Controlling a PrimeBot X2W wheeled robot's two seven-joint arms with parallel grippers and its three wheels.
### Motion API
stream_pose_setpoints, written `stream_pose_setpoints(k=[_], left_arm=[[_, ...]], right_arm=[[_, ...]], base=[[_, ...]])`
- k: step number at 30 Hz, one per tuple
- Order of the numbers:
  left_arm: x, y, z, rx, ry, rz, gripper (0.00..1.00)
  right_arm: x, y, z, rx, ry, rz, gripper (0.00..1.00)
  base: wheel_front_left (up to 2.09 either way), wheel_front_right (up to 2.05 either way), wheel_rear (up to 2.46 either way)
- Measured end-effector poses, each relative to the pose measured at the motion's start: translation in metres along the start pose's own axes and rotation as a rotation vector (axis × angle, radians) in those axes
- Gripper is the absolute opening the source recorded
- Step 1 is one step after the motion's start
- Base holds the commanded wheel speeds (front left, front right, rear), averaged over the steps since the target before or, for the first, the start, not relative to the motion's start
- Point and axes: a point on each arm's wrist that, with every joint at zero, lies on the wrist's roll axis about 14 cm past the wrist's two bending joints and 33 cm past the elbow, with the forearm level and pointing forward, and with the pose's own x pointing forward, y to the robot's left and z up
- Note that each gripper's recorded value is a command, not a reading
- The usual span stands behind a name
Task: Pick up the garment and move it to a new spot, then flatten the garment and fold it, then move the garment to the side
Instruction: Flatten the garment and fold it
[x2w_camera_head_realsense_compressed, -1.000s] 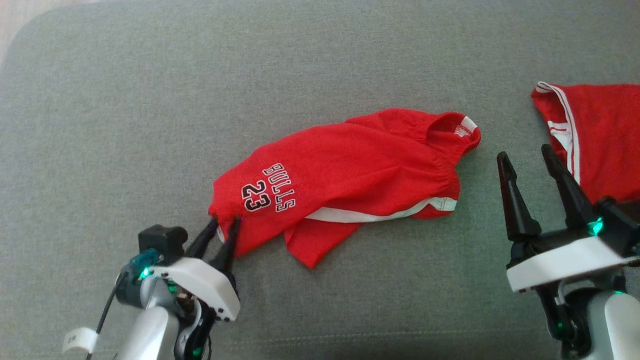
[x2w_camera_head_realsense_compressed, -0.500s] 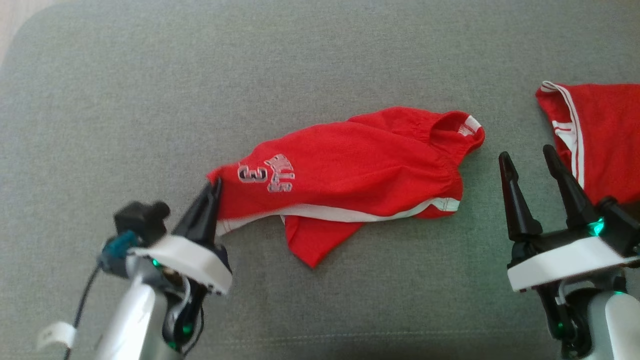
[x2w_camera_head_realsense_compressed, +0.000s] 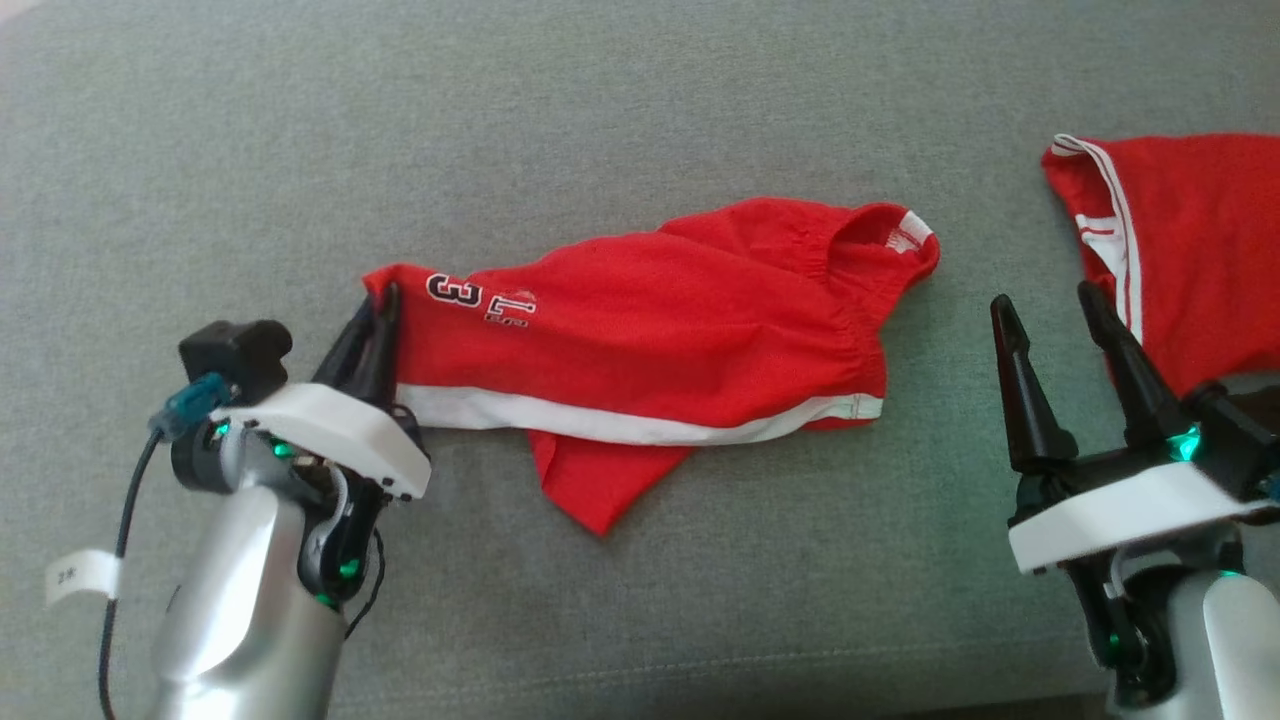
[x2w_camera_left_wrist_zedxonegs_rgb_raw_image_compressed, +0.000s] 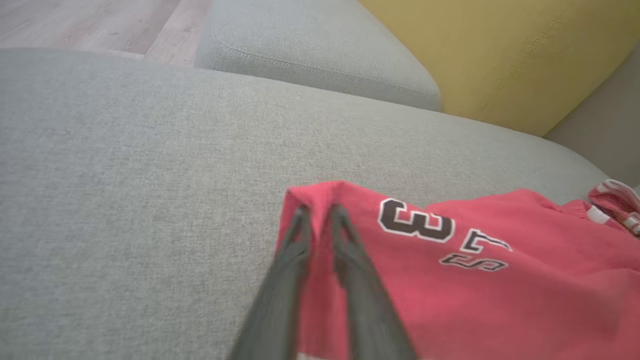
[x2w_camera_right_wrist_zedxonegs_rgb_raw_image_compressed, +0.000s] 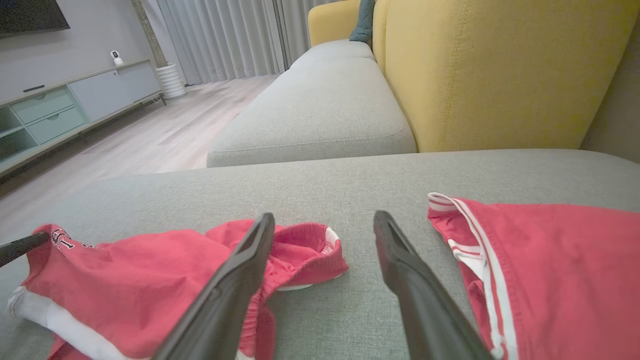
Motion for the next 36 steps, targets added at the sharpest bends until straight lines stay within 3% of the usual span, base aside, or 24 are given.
stream_pose_setpoints(k=[4,13,19,27,36], left_arm=[[0.0,0.005,-0.006,0.013,-0.008,0.017,1.0],[-0.016,0.018,0.026,0.166,-0.163,0.106,1.0],[-0.053,0.023,0.055,0.22,-0.278,0.143,1.0],[-0.086,0.022,0.059,0.231,-0.318,0.171,1.0],[-0.09,0.016,0.062,0.235,-0.318,0.158,1.0]], right_arm=[[-0.002,-0.002,-0.001,0.0,0.001,-0.008,1.0],[-0.004,0.004,0.011,-0.017,-0.035,0.009,1.0],[-0.007,0.013,0.022,-0.035,-0.066,0.032,1.0],[-0.013,0.018,0.019,-0.038,-0.06,0.041,1.0],[-0.015,0.017,0.018,-0.024,-0.064,0.029,1.0]], base=[[0.0,0.0,0.0],[0.0,0.0,0.0],[0.0,0.0,0.0],[0.0,0.0,0.0],[0.0,0.0,0.0]])
